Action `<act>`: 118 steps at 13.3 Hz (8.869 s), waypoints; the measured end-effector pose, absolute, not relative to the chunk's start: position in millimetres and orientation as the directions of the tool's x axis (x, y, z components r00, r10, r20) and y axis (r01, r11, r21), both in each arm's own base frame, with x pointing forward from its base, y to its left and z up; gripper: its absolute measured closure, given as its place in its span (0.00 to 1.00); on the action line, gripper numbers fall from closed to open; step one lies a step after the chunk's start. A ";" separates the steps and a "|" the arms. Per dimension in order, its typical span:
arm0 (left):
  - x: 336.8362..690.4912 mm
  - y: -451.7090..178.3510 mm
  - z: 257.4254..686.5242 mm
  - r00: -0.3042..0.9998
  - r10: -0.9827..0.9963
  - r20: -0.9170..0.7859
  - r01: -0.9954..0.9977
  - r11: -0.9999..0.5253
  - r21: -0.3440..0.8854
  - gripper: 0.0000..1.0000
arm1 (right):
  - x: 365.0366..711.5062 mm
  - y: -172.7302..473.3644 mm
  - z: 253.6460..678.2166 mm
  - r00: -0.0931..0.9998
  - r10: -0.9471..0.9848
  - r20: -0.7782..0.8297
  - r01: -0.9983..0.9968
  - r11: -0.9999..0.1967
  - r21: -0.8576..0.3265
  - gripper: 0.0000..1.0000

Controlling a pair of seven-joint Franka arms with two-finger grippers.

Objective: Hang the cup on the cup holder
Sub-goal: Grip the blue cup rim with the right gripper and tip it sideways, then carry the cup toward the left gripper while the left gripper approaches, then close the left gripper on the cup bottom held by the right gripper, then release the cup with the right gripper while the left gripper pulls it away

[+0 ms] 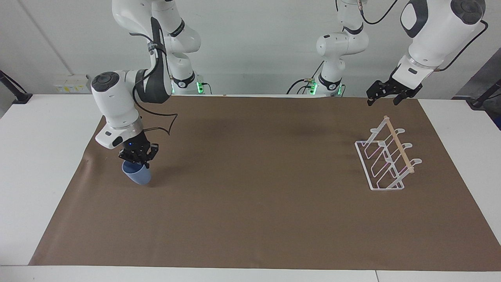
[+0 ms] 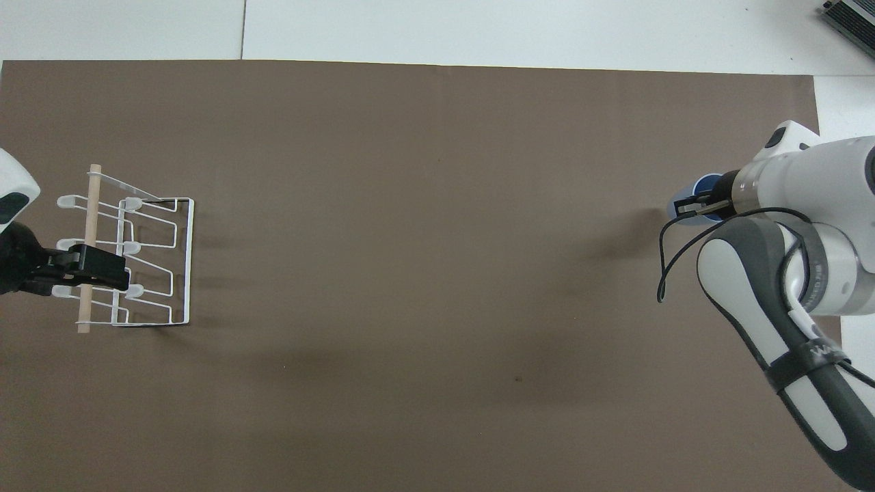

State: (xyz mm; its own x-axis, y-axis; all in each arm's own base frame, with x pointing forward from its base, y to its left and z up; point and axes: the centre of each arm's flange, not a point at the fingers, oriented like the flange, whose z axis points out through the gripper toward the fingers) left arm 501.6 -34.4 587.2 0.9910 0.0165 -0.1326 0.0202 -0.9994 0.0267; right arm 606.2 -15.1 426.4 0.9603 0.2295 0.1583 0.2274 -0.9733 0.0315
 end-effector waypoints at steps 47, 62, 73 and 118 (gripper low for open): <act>522.9 -142.2 596.4 0.148 0.538 -0.830 0.989 -0.073 0.129 0.00 | 520.6 324.2 639.1 0.989 -0.031 0.148 0.081 -0.718 -0.691 0.95; 505.6 -180.6 572.6 0.078 0.565 -0.822 0.997 -0.038 0.068 0.00 | 501.5 359.9 645.9 0.978 -0.141 0.155 0.019 -0.675 -0.737 0.95; 498.2 -212.2 563.5 0.074 0.582 -0.810 0.996 -0.005 0.087 0.00 | 501.5 359.8 645.4 0.978 -0.141 0.154 0.019 -0.676 -0.737 0.95; 526.8 -126.9 579.1 0.493 0.741 0.456 0.795 -0.597 0.110 0.30 | 524.0 290.8 615.1 0.860 0.378 0.342 0.491 -0.794 -0.358 0.00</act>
